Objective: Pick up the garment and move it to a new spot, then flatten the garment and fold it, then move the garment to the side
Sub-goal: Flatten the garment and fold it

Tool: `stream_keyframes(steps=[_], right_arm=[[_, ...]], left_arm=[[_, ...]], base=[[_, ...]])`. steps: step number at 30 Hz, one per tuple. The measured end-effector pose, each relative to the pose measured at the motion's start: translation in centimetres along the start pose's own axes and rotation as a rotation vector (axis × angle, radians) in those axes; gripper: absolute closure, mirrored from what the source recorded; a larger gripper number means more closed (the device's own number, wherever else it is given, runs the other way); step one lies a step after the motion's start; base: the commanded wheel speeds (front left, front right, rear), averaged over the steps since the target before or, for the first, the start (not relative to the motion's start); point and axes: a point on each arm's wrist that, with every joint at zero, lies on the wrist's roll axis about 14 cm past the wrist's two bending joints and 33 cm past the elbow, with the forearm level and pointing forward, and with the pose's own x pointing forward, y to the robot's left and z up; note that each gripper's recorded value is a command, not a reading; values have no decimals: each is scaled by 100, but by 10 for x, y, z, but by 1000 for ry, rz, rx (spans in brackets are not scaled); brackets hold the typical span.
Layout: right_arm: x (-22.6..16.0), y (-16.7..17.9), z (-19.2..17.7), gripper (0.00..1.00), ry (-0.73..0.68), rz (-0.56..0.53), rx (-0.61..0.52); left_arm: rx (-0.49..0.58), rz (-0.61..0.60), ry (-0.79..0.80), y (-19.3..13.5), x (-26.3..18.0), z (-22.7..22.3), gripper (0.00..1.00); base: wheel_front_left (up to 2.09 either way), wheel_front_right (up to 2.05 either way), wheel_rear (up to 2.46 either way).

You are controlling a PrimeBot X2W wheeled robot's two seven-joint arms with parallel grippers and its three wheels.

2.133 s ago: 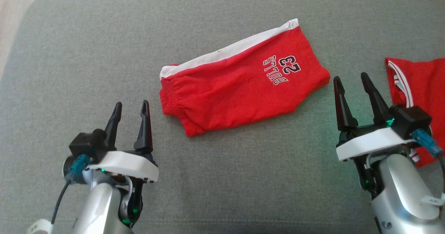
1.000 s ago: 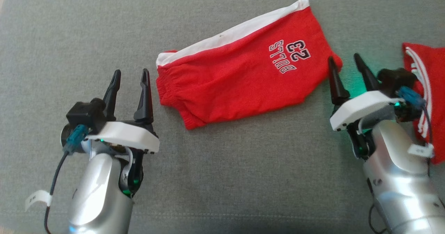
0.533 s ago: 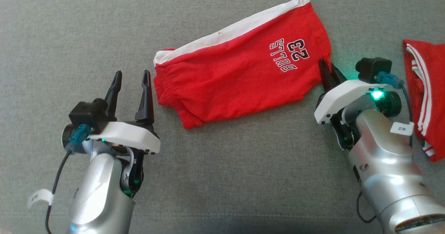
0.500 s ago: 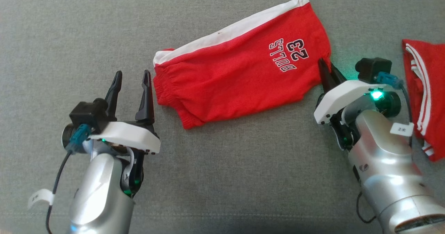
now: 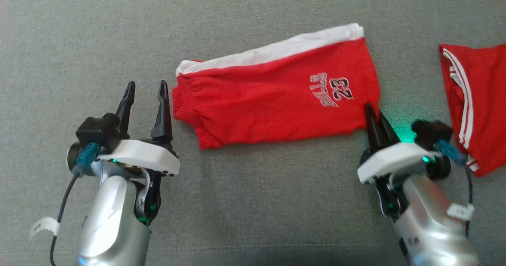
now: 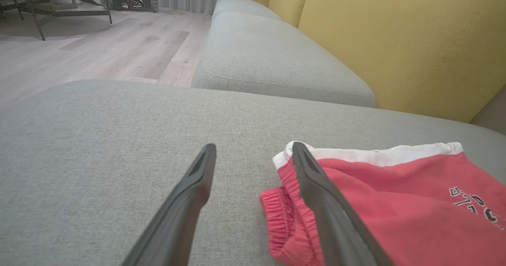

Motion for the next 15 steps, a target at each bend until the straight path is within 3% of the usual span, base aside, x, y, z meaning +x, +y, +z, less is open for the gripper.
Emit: stream_keyframes(steps=[15], right_arm=[[-45, -19, -11, 100, -11, -84, 70]], left_arm=[[9, -26, -8, -8, -8, 5, 0]], base=[[0, 0, 0]])
